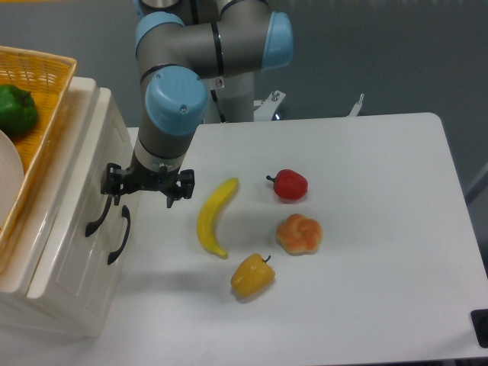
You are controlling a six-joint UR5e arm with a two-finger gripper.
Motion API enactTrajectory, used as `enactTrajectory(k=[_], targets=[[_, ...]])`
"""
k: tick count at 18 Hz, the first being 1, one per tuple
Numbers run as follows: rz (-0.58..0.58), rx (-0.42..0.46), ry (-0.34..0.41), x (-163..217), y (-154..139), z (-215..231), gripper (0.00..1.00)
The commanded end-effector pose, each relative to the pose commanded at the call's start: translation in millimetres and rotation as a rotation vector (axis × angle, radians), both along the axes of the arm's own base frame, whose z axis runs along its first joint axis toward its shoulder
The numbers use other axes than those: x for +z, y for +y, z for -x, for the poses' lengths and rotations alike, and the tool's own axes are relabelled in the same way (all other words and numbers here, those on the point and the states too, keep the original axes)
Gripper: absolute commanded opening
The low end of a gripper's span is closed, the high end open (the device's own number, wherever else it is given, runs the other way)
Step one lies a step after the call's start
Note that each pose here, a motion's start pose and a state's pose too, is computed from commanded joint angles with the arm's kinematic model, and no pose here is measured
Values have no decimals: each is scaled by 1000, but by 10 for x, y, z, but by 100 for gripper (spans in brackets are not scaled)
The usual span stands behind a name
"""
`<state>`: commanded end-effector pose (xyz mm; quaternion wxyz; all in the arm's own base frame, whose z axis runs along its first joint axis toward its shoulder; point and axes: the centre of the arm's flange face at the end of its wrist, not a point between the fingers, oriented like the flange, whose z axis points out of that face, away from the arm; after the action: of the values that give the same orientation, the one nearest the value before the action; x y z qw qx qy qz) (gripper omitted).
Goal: Slide the top white drawer open
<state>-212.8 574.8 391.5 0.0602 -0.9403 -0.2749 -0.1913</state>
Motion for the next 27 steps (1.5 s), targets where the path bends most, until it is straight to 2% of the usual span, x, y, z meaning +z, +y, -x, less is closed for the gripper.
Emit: enactTrajectory(k=[14,21,27], targets=[[-4,-20,-20,-83,64,-41,100],[-43,-127,11,-52,60,-61,100],[-44,-147,15,-79,78,-79,100]])
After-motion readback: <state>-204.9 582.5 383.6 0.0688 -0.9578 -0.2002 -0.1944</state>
